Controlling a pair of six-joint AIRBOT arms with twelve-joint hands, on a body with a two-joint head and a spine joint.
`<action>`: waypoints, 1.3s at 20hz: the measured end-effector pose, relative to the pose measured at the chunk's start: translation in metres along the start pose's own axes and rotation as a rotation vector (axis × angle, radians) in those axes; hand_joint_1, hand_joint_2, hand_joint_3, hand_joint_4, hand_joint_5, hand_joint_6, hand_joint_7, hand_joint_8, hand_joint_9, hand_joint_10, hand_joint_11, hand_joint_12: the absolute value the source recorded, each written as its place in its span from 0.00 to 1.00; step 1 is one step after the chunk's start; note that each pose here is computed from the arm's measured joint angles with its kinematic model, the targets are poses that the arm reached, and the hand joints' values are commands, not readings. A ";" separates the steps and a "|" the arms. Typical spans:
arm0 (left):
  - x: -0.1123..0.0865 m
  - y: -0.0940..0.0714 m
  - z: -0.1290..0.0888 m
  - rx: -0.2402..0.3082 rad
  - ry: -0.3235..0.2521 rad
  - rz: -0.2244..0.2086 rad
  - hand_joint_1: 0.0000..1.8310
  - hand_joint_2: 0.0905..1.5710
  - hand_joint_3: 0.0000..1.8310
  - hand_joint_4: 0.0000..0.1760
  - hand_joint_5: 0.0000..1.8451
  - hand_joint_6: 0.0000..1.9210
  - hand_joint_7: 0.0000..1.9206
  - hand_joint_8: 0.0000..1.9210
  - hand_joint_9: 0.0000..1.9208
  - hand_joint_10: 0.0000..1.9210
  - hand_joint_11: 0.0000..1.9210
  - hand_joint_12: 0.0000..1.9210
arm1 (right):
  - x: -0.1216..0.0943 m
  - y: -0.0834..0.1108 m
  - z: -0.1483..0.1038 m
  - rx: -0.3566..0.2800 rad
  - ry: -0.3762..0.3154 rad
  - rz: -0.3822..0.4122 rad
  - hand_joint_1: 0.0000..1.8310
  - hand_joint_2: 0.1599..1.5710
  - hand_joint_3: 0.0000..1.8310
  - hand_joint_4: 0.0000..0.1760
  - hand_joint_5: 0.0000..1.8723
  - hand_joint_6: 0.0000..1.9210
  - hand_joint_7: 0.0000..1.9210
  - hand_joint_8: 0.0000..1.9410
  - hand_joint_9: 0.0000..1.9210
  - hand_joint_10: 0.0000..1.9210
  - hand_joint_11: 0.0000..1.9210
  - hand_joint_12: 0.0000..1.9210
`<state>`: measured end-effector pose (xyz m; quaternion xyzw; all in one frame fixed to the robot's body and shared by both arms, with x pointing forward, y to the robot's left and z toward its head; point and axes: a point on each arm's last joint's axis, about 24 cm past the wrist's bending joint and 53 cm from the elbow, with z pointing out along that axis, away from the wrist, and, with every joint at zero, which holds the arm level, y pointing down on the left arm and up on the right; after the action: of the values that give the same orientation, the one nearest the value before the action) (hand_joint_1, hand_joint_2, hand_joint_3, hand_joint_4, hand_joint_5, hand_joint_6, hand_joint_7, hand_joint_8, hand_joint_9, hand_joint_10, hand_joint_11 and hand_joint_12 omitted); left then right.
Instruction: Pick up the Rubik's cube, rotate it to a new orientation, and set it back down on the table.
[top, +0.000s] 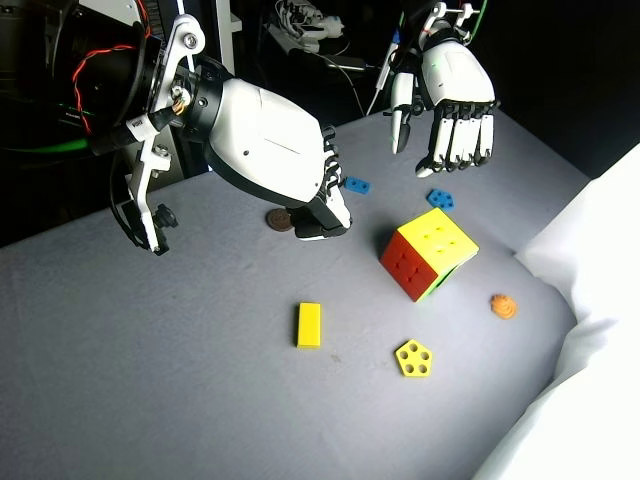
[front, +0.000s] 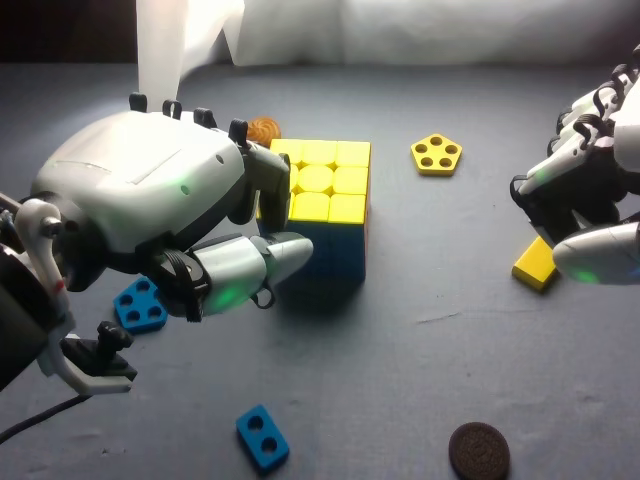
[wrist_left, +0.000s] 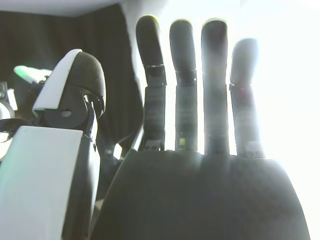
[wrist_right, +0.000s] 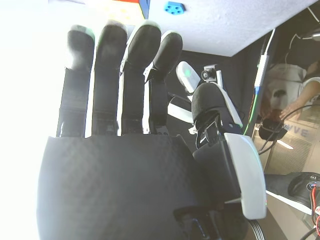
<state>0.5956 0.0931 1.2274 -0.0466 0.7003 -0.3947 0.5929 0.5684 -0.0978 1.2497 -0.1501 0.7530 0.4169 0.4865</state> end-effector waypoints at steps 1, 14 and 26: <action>0.000 0.001 0.000 -0.004 -0.002 -0.001 0.02 0.81 0.01 0.00 0.00 0.00 0.03 0.00 0.04 0.00 0.00 0.21 | -0.001 0.000 0.000 0.002 -0.003 0.002 0.00 0.78 0.01 0.00 0.04 0.01 0.05 0.00 0.03 0.00 0.00 0.00; 0.007 0.014 0.015 -0.074 0.016 0.078 0.07 0.79 0.00 0.00 0.00 0.00 0.02 0.00 0.04 0.00 0.00 0.13 | -0.002 0.000 0.000 0.003 -0.008 0.003 0.00 0.78 0.01 0.00 0.03 0.01 0.04 0.01 0.01 0.00 0.00 0.00; 0.021 0.035 0.041 -0.137 0.096 0.105 0.51 0.62 0.00 0.00 0.00 0.00 0.00 0.00 0.01 0.00 0.00 0.11 | -0.002 0.000 0.000 0.001 -0.007 0.036 0.02 0.77 0.00 0.00 0.06 0.01 0.06 0.00 0.04 0.01 0.00 0.00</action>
<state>0.6389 0.0853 1.1898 -0.0314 0.7549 -0.3159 0.5739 0.5695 -0.0983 1.2516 -0.1346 0.7541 0.4257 0.4817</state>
